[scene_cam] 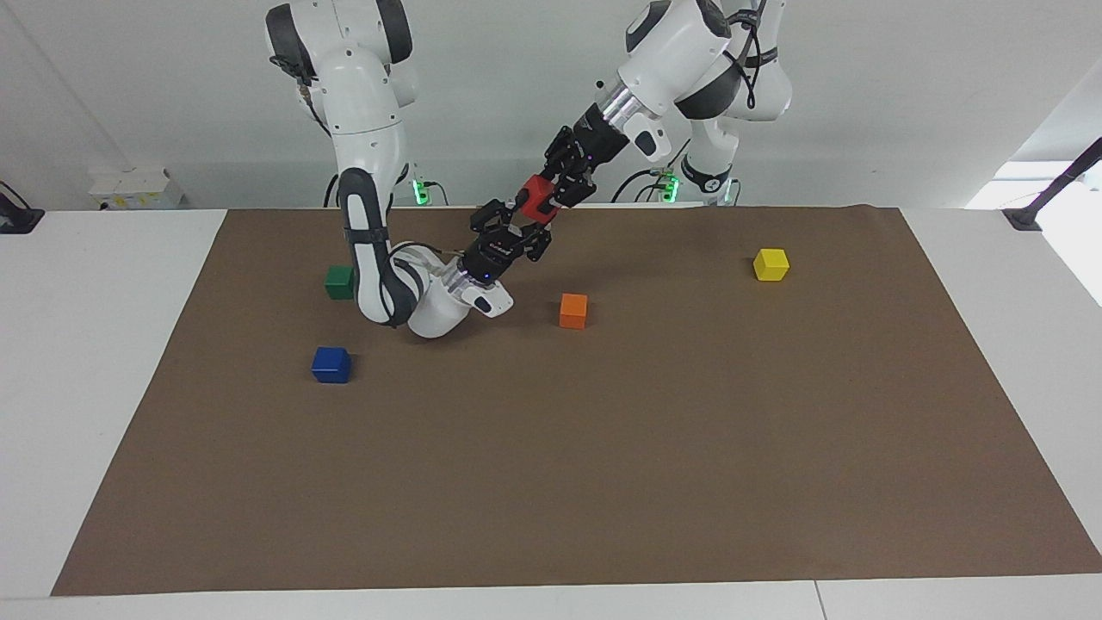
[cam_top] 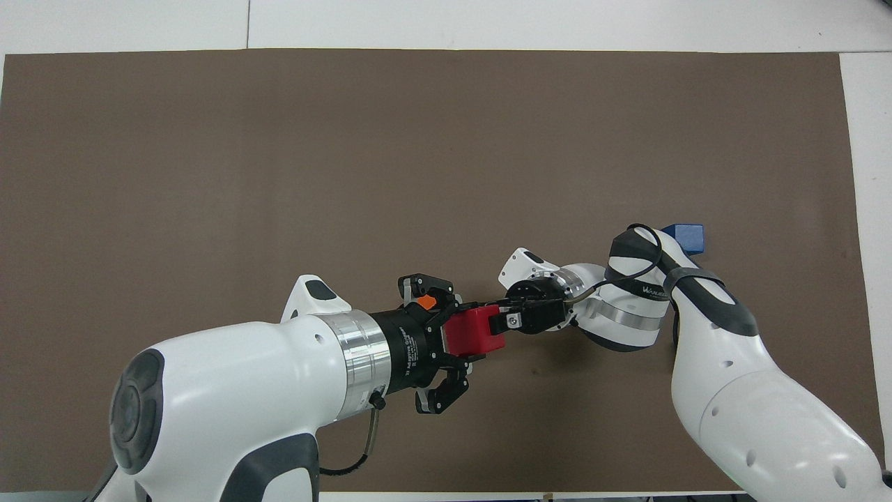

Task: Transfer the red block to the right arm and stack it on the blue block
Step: 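Grasp the red cube with the right gripper beside the left gripper, then open the left gripper and withdraw it while the right gripper holds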

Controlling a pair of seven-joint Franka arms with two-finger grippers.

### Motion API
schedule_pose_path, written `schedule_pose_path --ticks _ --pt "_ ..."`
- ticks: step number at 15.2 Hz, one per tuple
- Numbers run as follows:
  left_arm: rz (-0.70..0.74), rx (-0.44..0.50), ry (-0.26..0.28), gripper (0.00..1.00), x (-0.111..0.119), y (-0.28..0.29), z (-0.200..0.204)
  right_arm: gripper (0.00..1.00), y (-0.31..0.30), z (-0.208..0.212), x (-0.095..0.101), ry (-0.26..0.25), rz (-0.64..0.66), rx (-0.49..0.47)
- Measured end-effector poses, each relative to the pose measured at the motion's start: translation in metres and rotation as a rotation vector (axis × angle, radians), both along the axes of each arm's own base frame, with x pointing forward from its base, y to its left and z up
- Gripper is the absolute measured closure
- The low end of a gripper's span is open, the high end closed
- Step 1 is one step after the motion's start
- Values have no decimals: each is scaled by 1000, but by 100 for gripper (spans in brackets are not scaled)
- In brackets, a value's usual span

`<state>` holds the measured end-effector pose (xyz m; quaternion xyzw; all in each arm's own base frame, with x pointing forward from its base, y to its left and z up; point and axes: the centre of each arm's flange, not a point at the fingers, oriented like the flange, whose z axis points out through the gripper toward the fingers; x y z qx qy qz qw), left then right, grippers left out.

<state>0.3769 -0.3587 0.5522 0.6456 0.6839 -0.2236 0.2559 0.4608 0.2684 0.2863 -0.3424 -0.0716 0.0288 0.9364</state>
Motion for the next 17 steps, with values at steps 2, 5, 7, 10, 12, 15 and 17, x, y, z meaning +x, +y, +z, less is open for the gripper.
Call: schedule_pose_path --ticks 2,5,7,10,12,15,17 --pt "0 0 0 45 0 0 0 43 0 0 0 0 0 0" --pt "7 -2 0 35 1 1 1 43 1 -2 1 -2 -12 -17" --pt "34 -11 -13 10 8 10 7 43 2 -3 2 -2 -16 -25" --pt "111 -14 -28 0 35 47 14 43 2 -3 2 -3 -18 -26" --pt "91 10 -65 0 53 76 12 43 2 -1 4 -7 -18 -25" --pt "-18 61 -138 0 78 131 3 43 -2 12 12 -4 -9 -52" --pt "-137 177 -203 0 89 167 -6 43 -11 30 25 4 -16 -98"
